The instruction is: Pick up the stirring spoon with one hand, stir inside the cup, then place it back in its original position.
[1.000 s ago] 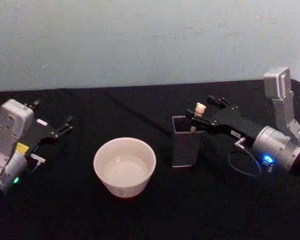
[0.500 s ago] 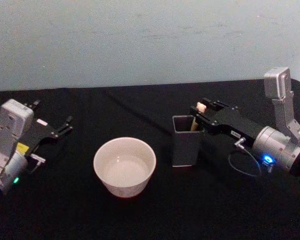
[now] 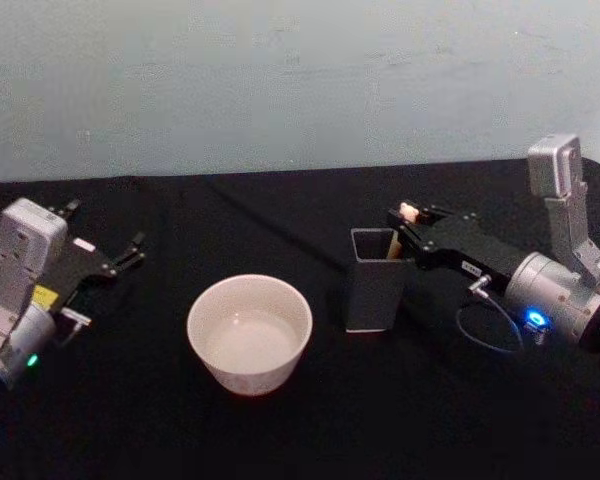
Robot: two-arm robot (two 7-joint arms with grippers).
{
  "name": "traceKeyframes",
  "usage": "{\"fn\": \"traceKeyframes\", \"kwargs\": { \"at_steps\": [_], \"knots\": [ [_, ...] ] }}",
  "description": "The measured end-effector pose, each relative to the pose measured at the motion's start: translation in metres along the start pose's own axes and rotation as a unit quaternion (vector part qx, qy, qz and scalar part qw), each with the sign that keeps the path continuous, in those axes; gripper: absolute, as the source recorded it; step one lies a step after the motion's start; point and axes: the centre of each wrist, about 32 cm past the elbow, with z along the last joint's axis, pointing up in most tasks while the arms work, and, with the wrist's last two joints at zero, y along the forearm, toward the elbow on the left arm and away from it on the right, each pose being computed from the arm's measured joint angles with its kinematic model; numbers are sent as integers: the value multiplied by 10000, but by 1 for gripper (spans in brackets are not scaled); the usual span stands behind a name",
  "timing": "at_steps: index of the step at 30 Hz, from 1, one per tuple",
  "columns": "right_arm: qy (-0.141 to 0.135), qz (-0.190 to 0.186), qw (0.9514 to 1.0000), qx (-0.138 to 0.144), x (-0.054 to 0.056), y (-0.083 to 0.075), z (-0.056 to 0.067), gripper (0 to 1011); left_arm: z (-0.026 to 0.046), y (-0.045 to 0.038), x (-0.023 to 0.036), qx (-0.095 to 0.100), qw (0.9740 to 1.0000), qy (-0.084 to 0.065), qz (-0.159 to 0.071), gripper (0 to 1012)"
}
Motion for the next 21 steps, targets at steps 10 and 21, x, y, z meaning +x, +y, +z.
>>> {"fn": "traceKeyframes", "kwargs": {
  "at_steps": [10, 21],
  "knots": [
    [-1, 0, 10000, -2, 0, 0, 0, 214, 0, 0, 0, 0, 10000, 1, 0, 1001],
    [228, 69, 9997, -47, 23, -3, 64, 214, 0, 0, 0, 0, 10000, 0, 0, 1001]
  ]
}}
